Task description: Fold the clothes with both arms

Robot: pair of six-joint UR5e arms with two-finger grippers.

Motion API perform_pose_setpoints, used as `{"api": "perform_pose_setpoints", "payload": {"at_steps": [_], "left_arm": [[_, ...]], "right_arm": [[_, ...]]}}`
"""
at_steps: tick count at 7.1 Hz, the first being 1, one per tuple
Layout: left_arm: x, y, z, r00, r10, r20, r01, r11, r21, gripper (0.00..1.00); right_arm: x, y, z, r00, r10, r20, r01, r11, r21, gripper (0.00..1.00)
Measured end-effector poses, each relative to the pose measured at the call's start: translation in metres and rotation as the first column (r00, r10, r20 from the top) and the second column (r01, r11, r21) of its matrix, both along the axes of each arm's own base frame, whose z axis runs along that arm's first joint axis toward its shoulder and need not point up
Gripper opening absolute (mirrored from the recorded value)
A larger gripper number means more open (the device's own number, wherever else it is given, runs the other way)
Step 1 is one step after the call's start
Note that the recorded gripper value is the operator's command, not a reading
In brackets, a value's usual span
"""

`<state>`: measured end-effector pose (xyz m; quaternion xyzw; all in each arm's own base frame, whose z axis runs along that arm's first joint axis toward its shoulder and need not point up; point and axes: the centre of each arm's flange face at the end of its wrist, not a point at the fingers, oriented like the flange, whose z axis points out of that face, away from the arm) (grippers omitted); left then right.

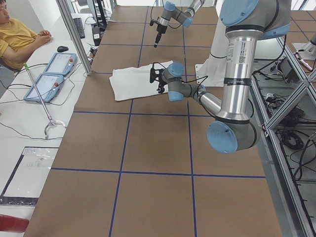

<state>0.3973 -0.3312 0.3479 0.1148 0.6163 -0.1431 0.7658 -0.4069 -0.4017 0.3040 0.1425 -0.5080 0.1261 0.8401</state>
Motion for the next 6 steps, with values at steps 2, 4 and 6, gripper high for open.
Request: {"api": "perform_pose_setpoints", "payload": {"at_steps": [2, 4, 6], "left_arm": [[0.051, 0.055, -0.006, 0.998, -0.023, -0.051, 0.017, 0.994, -0.108, 0.87], [0.08, 0.08, -0.004, 0.998, 0.001, -0.057, -0.01, 0.989, -0.147, 0.83], [0.105, 0.085, 0.0, 0.999, 0.012, -0.047, -0.02, 0.986, -0.165, 0.84]], "right_arm": [[0.0, 0.001, 0.0, 1.0, 0.003, 0.003, -0.003, 1.0, -0.004, 1.0], [0.0, 0.001, 0.0, 1.0, 0.004, 0.003, -0.004, 1.0, -0.004, 1.0], [0.0, 0.0, 0.001, 1.0, 0.007, 0.0, -0.007, 1.0, -0.003, 1.0]]}}
